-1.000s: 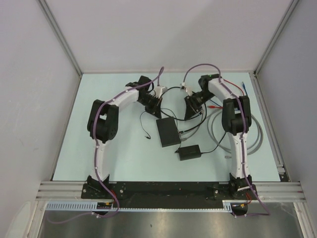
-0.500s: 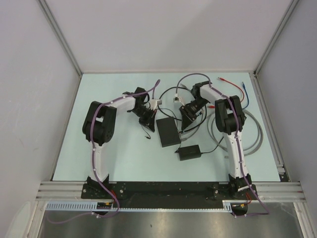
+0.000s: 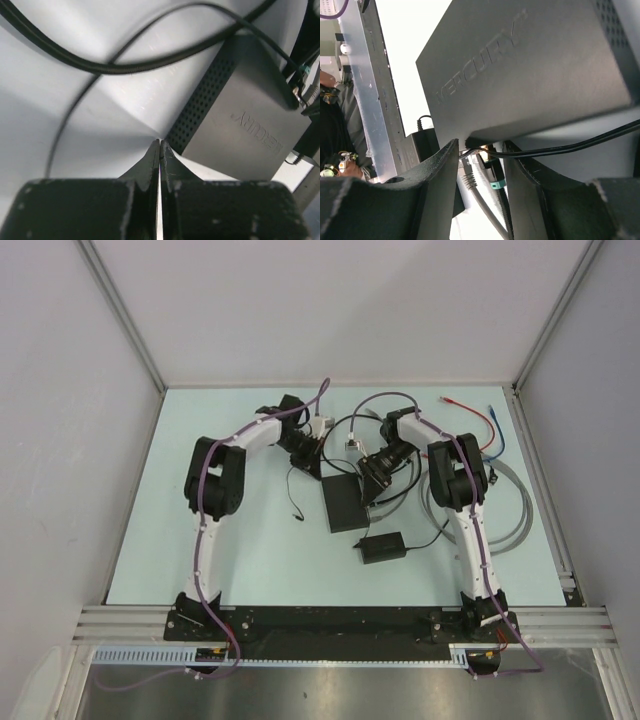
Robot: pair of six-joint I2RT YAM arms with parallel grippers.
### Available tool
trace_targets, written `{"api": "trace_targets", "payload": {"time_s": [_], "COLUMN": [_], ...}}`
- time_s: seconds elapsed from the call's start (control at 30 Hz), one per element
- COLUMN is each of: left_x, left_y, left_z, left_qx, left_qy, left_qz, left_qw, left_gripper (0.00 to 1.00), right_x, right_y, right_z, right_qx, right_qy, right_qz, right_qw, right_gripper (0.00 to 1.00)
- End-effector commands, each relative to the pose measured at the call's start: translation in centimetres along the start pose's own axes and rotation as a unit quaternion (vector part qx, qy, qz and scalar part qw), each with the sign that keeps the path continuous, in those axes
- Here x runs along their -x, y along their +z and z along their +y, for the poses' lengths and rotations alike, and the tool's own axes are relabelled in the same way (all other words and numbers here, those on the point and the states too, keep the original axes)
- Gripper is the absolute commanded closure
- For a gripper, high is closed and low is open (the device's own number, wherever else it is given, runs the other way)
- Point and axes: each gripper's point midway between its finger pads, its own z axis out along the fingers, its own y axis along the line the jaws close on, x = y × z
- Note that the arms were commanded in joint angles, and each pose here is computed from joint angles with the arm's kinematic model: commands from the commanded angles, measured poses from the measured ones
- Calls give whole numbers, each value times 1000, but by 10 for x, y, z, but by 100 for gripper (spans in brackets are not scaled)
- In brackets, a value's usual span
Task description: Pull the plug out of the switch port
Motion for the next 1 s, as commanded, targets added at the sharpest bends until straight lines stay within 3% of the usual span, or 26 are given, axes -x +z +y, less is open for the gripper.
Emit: {"api": "trace_targets", "payload": {"time_s": [0.0, 0.1, 0.3, 0.57, 0.97], "left_x": [29, 35, 43, 11, -11], "left_y": [-26, -48, -69, -30, 2], "left_z": [10, 5, -50, -65, -62], "left_qx": [37, 51, -26, -62, -47], "left_qy": [35, 42, 56, 42, 33], "left_qz": [-37, -56, -93, -39, 5], "left_qw": [998, 996, 994, 996, 998], "left_gripper": [98, 99, 98, 99, 100], "right_x": [-19, -17, -14, -23, -36], "right_y": [4, 0, -14, -20, 0], "right_z": [1, 0, -7, -14, -14], "right_qx": [13, 18, 30, 24, 16], "right_qy": [30, 37, 68, 82, 65], "right_qz": [37, 23, -10, -8, 50], "right_qw": [999, 999, 997, 996, 996], "right_gripper": [54, 54, 51, 51, 54]}}
